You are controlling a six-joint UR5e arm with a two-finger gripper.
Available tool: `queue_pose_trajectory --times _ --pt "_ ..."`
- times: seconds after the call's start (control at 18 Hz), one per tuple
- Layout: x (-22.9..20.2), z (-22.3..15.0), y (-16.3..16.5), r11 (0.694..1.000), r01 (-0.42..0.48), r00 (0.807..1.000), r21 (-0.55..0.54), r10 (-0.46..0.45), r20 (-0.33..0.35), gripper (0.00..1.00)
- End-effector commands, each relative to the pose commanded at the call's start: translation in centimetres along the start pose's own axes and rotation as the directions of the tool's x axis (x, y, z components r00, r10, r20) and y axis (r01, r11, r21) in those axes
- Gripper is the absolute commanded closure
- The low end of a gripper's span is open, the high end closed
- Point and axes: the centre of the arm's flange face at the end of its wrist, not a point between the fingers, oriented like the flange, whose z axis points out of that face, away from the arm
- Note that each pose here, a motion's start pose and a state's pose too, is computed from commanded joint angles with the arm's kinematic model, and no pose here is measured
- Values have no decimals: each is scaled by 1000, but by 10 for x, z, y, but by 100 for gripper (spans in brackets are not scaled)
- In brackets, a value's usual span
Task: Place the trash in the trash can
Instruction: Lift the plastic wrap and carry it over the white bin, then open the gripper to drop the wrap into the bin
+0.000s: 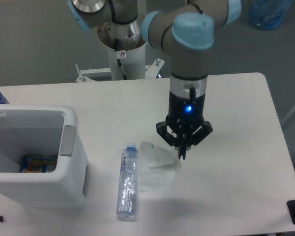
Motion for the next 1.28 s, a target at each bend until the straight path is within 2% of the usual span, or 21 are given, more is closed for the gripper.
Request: queue_pose_trajectory --times 0.28,0.44,0.89,1.0,1.06,1.11,1.17,1.22,1.28 --pt "60 -56 -6 996 41 999 81 -38 -37 96" --pt "105 -74 2 995 -7 997 95 14 -75 96" --pt "214 -46 54 989 -149 969 8 148 -200 96" --pt "225 -44 59 987 -162 964 0 158 -213 96" --pt "231 -42 62 986 -169 962 -6 164 -220 93" --pt "236 -38 67 983 -181 958 -13 174 -227 85" --pt "238 -36 70 983 -184 957 -20 175 -230 80" --pt "238 -34 74 982 -185 957 -27 173 -231 79" --pt "237 -31 77 982 -184 958 -35 171 -232 71"
